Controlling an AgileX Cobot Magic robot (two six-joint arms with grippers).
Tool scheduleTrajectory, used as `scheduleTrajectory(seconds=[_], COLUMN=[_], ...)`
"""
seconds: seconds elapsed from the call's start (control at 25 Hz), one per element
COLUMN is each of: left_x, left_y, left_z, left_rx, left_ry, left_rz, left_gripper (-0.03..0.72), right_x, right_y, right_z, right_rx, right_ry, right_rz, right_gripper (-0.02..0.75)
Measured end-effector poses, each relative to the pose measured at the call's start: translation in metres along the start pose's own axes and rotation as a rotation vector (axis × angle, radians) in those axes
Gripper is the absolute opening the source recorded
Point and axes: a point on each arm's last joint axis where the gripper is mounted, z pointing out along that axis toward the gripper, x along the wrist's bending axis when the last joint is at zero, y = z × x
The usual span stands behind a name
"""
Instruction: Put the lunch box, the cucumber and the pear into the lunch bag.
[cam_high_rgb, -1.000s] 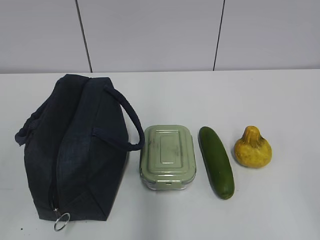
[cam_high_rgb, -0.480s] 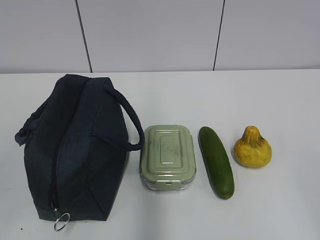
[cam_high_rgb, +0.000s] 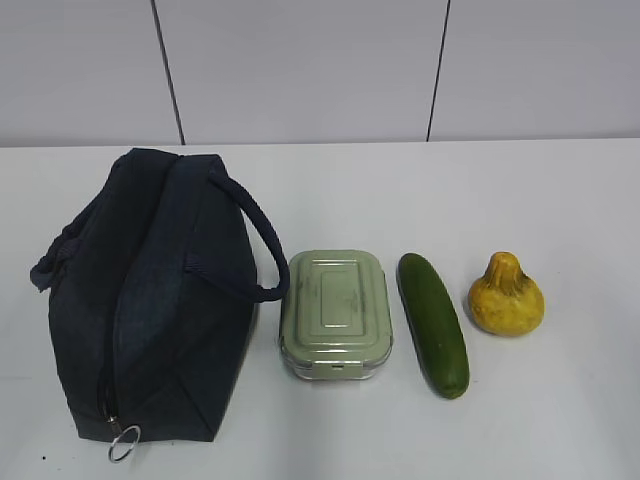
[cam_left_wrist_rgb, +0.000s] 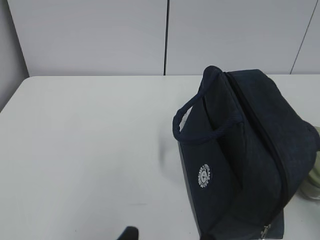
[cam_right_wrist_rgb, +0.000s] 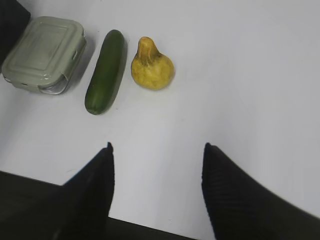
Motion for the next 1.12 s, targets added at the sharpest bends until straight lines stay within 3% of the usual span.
scheduleTrajectory(seconds=[0.2, 0.44, 0.84, 1.12], left_x=[0.0, 0.0, 0.0, 0.0], left_y=[0.0, 0.0, 0.0, 0.0], left_z=[0.0, 0.0, 0.0, 0.0], left_rx=[0.0, 0.0, 0.0, 0.0], left_ry=[0.0, 0.0, 0.0, 0.0], left_rz=[0.0, 0.0, 0.0, 0.0], left_gripper=[0.238, 0.238, 0.238, 0.238], right_x=[-0.006, -0.016, -0.023, -0.031], right_y=[0.036, 0.089, 0.178, 0.197], right_z=[0.014, 0.044, 0.099, 0.158], right_rx=[0.073, 0.191, 0.303, 0.402], right_ry=[0.013, 0.037, 0.173, 0.182], right_rz=[-0.03, -0.027, -0.006, 0.06], right_gripper=[0.491, 0.493, 0.493, 0.493])
